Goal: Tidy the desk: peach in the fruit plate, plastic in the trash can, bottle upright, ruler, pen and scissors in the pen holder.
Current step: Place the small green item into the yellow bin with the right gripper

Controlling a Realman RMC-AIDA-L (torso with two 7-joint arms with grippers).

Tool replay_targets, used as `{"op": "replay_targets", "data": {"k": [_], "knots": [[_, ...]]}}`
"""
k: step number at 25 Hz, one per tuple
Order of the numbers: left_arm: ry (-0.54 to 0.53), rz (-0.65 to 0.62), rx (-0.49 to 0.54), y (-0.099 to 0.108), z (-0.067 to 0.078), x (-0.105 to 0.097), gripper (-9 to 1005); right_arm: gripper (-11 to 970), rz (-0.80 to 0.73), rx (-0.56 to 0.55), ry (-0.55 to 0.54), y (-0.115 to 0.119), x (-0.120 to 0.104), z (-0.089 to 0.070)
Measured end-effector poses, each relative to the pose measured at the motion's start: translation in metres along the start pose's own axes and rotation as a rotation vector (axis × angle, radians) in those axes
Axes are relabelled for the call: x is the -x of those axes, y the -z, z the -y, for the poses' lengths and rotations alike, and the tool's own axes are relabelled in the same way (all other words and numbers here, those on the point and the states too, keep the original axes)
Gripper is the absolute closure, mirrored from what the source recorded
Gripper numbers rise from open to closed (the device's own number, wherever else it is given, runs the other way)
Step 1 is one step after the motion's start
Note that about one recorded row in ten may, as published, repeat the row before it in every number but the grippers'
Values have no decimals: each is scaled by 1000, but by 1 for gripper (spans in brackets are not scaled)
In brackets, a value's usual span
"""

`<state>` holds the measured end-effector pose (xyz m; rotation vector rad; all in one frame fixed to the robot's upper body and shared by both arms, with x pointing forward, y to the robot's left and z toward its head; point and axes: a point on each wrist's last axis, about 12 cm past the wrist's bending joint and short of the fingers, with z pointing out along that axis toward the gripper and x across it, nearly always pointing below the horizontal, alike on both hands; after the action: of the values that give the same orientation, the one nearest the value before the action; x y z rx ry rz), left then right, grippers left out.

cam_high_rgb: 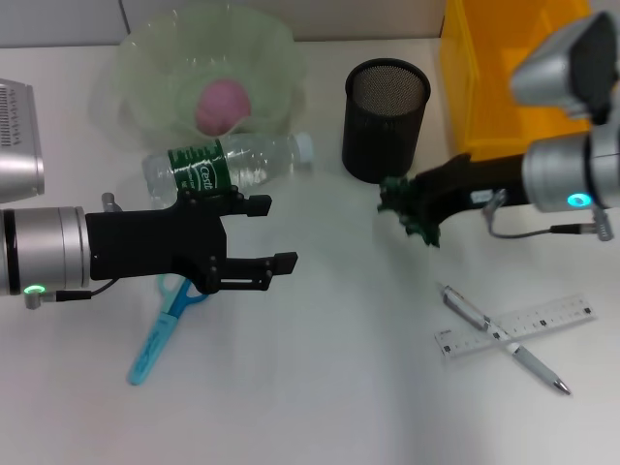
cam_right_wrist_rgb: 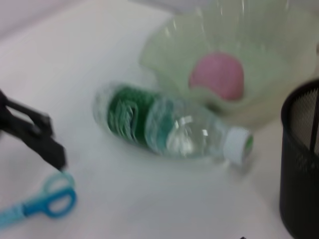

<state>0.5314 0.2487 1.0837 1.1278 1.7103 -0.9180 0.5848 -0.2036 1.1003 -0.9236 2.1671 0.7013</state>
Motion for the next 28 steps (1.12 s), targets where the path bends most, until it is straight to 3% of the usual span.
{"op": "replay_targets", "data": {"k": [5, 8, 15, 22, 28], "knots": [[2, -1, 3, 0, 0, -1, 183, 889, 211, 17, -63, 32, -13, 11], [4, 0, 4, 1, 0, -1, 183, 888, 393, -50, -102, 59, -27, 26], [1, 5, 3, 0, 0, 0, 184, 886, 684, -184, -72, 92, -41, 39], [1, 6, 2, -1, 0, 1, 184, 884, 791, -290, -62, 96, -50, 50], [4, 6, 3, 0, 0, 0, 184, 882, 773, -414, -133, 81, -49, 70]]}}
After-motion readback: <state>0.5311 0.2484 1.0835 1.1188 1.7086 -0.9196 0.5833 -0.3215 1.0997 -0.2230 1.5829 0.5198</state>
